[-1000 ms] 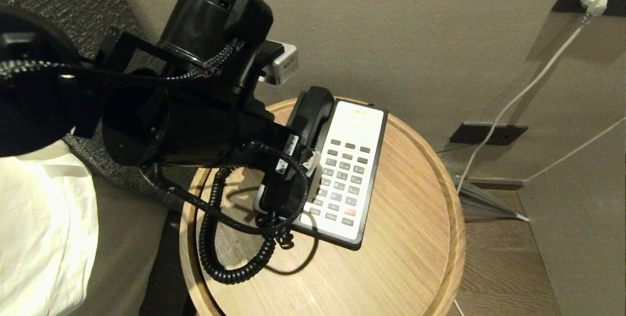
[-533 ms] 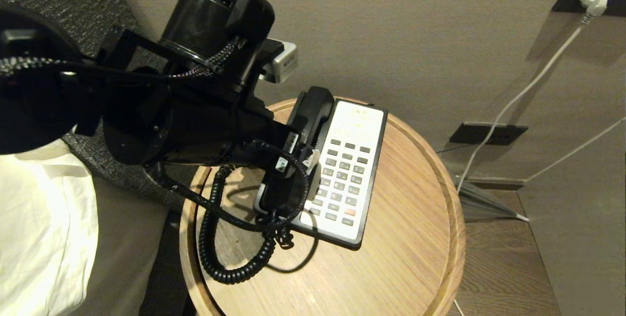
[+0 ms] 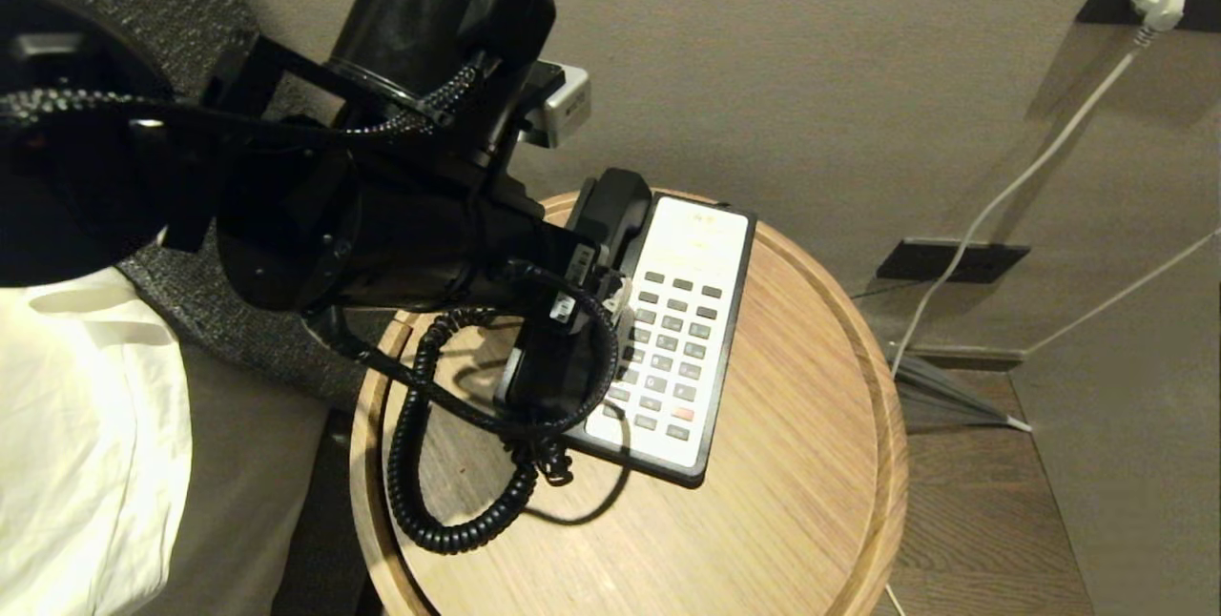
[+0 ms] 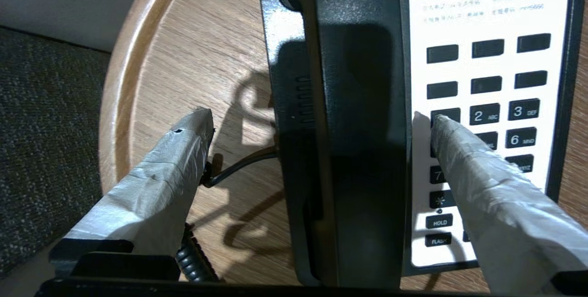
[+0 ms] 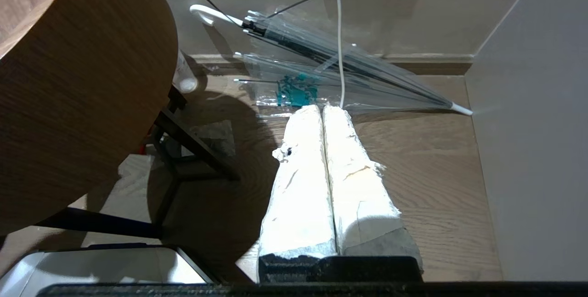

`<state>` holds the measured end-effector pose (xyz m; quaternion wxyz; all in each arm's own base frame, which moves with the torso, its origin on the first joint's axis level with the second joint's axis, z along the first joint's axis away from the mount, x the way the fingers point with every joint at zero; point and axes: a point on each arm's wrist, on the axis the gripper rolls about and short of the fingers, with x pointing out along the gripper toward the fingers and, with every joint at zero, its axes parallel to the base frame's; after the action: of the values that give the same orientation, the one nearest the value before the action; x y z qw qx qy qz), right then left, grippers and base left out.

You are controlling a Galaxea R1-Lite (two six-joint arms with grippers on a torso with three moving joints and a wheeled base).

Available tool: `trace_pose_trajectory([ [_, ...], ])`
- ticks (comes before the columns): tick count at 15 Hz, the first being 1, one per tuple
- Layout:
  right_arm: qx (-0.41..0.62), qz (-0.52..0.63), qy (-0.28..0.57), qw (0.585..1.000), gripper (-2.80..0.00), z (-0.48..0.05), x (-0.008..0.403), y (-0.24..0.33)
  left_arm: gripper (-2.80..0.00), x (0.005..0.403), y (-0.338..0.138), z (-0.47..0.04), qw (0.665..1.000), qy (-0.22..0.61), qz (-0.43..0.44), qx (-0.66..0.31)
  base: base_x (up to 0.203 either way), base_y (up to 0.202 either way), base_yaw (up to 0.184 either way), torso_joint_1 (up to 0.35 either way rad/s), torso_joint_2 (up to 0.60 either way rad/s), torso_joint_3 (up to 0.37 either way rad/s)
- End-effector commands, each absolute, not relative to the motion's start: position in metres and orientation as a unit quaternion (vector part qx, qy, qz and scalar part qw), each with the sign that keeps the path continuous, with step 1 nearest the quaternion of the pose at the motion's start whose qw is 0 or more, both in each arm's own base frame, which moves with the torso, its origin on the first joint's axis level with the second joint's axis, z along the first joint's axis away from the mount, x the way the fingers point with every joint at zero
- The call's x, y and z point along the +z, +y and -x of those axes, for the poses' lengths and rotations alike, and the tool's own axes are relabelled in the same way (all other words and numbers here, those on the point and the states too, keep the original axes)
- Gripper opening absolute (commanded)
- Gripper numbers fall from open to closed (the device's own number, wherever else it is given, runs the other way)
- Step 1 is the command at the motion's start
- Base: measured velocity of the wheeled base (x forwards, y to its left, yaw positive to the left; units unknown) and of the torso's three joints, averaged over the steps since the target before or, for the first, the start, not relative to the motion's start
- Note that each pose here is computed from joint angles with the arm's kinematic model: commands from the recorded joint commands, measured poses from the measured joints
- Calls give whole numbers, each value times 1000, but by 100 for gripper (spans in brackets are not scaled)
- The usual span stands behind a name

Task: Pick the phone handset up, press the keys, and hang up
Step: Pick up the desk phone handset

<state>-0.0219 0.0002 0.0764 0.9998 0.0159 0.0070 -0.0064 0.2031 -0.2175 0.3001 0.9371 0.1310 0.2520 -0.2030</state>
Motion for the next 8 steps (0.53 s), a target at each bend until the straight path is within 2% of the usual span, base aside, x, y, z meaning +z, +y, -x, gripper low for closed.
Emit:
trace_pose_trajectory([
  [1,-6,-16,8,1000,-280,22,76,0,0,298,-219,-204,937,256,-128,-200,0,0,0,0,0,0],
  [3,-6,-16,7,1000,-280,22,76,0,0,297,-220,-203,936,258,-129,-200,0,0,0,0,0,0],
  [4,-6,-16,8,1000,-280,22,76,0,-235,297,-220,-203,936,258,-128,-200,0,0,0,0,0,0],
  [5,-6,-16,7,1000,-280,22,76,0,-280,297,-220,-203,937,258,-128,-200,0,0,0,0,0,0],
  [8,-6,-16,7,1000,-280,22,76,0,-280,297,-220,-203,937,257,-127,-201,0,0,0,0,0,0],
])
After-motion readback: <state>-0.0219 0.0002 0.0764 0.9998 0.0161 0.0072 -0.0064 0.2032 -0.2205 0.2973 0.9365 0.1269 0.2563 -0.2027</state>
